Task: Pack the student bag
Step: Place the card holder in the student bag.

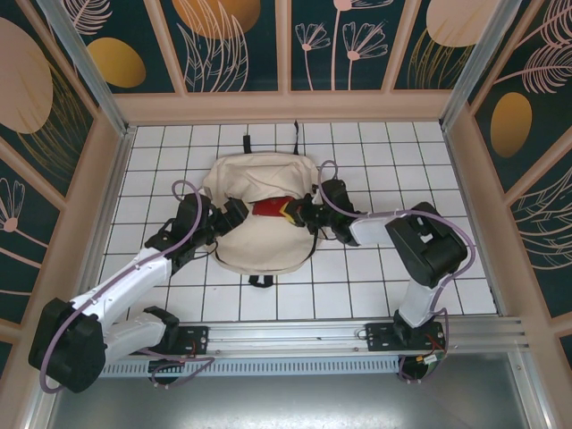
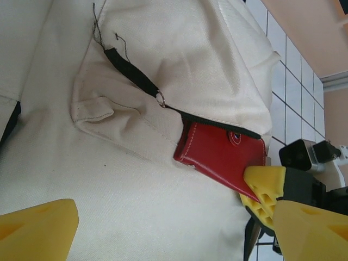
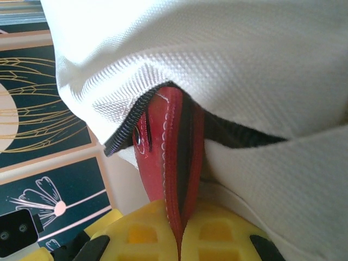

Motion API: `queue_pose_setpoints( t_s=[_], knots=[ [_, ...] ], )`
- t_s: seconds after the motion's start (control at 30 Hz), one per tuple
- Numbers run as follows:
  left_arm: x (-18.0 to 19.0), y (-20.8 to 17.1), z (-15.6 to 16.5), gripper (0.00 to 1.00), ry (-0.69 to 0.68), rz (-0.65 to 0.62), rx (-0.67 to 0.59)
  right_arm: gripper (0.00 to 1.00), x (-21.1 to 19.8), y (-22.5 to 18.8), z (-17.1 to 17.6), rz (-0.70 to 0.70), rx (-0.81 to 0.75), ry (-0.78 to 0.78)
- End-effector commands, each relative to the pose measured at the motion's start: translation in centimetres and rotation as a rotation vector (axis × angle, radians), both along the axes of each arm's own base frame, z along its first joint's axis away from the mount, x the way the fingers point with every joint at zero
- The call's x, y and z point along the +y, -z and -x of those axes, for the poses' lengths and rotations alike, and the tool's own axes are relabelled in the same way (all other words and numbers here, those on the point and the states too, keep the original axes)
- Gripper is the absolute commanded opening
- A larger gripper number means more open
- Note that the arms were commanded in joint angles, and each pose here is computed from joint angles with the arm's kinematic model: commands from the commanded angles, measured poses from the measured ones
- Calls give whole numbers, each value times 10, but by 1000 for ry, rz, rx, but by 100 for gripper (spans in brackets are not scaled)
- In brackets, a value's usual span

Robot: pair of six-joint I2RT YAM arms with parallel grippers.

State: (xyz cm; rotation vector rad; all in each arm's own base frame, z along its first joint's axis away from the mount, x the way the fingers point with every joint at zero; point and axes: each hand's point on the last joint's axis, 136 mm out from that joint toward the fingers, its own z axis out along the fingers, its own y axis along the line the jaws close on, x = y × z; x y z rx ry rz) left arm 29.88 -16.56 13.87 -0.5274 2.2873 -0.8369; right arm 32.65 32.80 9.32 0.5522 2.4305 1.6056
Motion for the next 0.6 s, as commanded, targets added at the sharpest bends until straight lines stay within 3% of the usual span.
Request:
queue_pose_setpoints(
  t_s=[0.0, 0.23, 0.3, 0.4, 0.5, 0.57],
  knots=[
    [0, -16, -10, 92, 20, -35, -58, 0, 19, -15, -2, -58, -39, -48],
    [-2, -16, -16, 92, 28, -56, -60, 0, 32, -15, -11, -57, -68, -71],
    [-5, -17, -18, 92, 39, -56, -59, 5, 31, -16, -17, -62, -74, -60],
    [-9, -18, -19, 92, 62, -51, -60, 23, 31, -20, -17, -59, -75, -60],
    [-11, -20, -20, 92, 73, -54, -67, 48, 23, -23, -11, -17, -72, -52],
    [-12, -21, -21, 93, 76, -52, -72, 56, 12, -20, -2, 24, -66, -43]
  ],
)
